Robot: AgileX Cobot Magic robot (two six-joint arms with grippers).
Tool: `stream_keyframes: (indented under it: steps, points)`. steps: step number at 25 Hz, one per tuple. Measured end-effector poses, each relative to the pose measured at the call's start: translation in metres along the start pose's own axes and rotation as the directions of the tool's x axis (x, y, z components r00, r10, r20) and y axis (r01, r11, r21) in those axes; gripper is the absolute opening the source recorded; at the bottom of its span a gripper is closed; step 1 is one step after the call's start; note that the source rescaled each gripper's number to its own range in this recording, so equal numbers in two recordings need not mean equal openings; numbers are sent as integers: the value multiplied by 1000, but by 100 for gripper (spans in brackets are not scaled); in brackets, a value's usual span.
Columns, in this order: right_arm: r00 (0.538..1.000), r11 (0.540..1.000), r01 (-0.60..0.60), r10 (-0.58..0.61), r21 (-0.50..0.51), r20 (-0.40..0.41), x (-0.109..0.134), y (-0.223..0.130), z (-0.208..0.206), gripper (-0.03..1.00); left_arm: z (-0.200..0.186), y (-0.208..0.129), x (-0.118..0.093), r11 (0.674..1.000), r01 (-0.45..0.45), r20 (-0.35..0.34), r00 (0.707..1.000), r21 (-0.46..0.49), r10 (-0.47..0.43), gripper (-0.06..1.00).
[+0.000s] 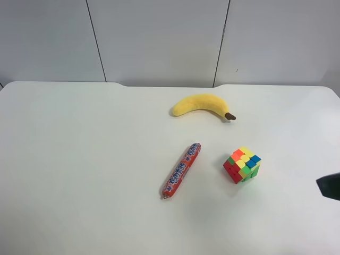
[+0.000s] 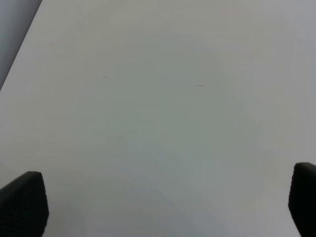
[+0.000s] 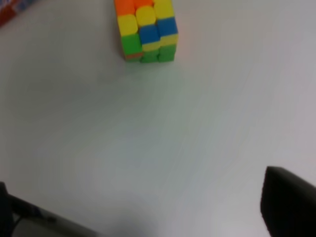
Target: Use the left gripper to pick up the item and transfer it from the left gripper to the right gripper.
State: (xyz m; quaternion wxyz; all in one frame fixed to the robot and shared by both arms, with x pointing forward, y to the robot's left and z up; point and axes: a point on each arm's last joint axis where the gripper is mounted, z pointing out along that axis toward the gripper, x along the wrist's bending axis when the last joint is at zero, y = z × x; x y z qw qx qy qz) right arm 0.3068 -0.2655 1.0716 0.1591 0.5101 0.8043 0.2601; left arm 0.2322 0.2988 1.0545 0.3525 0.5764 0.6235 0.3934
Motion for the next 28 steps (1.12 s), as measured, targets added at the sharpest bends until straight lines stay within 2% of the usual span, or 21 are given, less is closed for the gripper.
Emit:
stream_keyframes:
  steps: [3, 7, 12, 14, 28]
  points:
    - [999, 989, 38, -38, -140, 5, 0, -21, -19, 100, 0, 0, 0, 1000, 0, 0, 1000, 0, 0, 99]
    - [999, 954, 46, -48, -298, 3, 1, -48, -34, 100, 0, 0, 0, 1000, 0, 0, 1000, 0, 0, 99]
    - [998, 901, 33, -50, -433, -28, 5, -75, -37, 100, 0, 0, 0, 1000, 0, 0, 1000, 0, 0, 99]
    - [998, 887, 33, -50, -461, -26, 5, -78, -37, 100, 0, 0, 0, 1000, 0, 0, 1000, 0, 0, 99]
    - [999, 884, 23, -39, -467, -23, 4, -77, -33, 100, 0, 0, 0, 1000, 0, 0, 1000, 0, 0, 99]
